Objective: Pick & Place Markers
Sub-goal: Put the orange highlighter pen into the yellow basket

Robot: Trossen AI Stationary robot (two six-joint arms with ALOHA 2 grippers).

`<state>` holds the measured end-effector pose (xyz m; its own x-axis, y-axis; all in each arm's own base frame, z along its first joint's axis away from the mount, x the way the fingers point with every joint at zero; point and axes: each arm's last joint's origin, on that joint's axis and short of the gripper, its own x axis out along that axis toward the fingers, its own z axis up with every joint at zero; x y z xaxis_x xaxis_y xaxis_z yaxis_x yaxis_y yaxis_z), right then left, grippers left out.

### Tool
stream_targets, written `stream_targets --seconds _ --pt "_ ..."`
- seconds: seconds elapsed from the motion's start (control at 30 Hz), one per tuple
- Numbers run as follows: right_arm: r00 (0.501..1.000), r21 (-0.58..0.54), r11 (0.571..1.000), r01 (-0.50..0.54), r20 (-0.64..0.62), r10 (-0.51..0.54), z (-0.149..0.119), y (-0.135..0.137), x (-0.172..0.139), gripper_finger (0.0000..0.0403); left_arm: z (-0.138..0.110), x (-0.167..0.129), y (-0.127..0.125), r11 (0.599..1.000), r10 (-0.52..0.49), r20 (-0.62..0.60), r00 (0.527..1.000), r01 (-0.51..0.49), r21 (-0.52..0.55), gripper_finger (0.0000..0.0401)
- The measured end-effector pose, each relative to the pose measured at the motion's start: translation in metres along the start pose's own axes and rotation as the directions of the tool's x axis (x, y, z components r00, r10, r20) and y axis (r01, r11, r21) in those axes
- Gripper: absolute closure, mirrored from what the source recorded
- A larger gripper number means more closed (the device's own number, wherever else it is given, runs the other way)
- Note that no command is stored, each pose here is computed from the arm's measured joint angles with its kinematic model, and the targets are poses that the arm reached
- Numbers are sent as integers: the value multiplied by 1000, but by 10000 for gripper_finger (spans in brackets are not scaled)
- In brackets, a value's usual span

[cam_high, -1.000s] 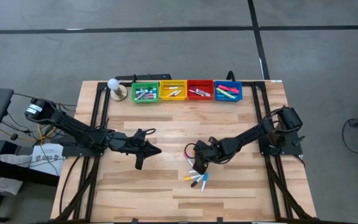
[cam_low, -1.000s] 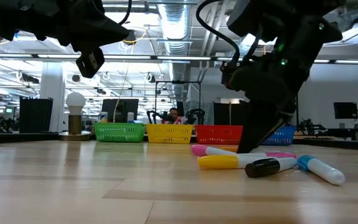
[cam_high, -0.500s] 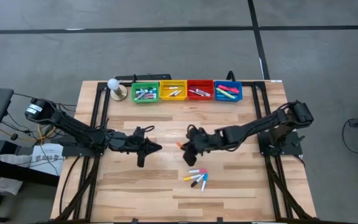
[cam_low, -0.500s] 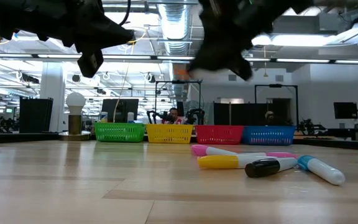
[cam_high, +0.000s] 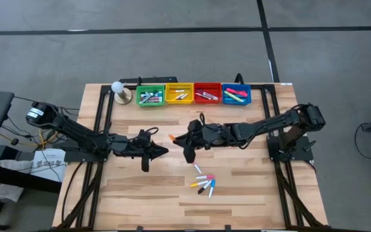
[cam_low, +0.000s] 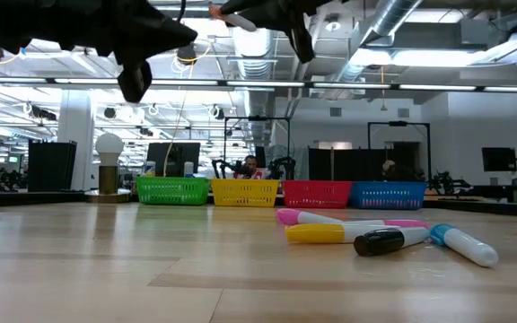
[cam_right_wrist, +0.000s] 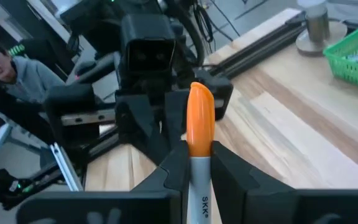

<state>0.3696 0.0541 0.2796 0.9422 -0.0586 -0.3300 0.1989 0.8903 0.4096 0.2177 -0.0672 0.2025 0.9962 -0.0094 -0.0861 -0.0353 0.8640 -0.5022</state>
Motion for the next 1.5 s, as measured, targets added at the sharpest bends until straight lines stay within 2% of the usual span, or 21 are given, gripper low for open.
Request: stream_targets --seconds 0.23,0.43,0.7,0.87,1.07,1.23,1.5 --pt "999 8 1000 -25 40 25 4 2 0 362 12 -1 -7 996 -85 117 989 89 -29 388" --pt "998 11 999 -31 51 30 6 3 0 362 16 1 -6 974 -228 59 972 228 12 353" --pt "995 -9 999 -50 87 51 9 5 -1 363 24 5 8 985 -174 94 980 172 29 272" --pt "993 -45 998 -52 103 56 11 5 -1 360 29 6 13 987 -153 114 982 145 73 243" --pt "992 -62 997 -43 112 50 13 2 1 360 30 6 13 980 -168 123 978 152 129 239" --pt "992 -60 997 -37 118 44 15 -1 1 360 27 10 14 979 -170 127 977 153 133 244" --pt "992 -60 997 -39 120 46 15 0 1 361 21 38 11 978 -158 106 982 141 157 247"
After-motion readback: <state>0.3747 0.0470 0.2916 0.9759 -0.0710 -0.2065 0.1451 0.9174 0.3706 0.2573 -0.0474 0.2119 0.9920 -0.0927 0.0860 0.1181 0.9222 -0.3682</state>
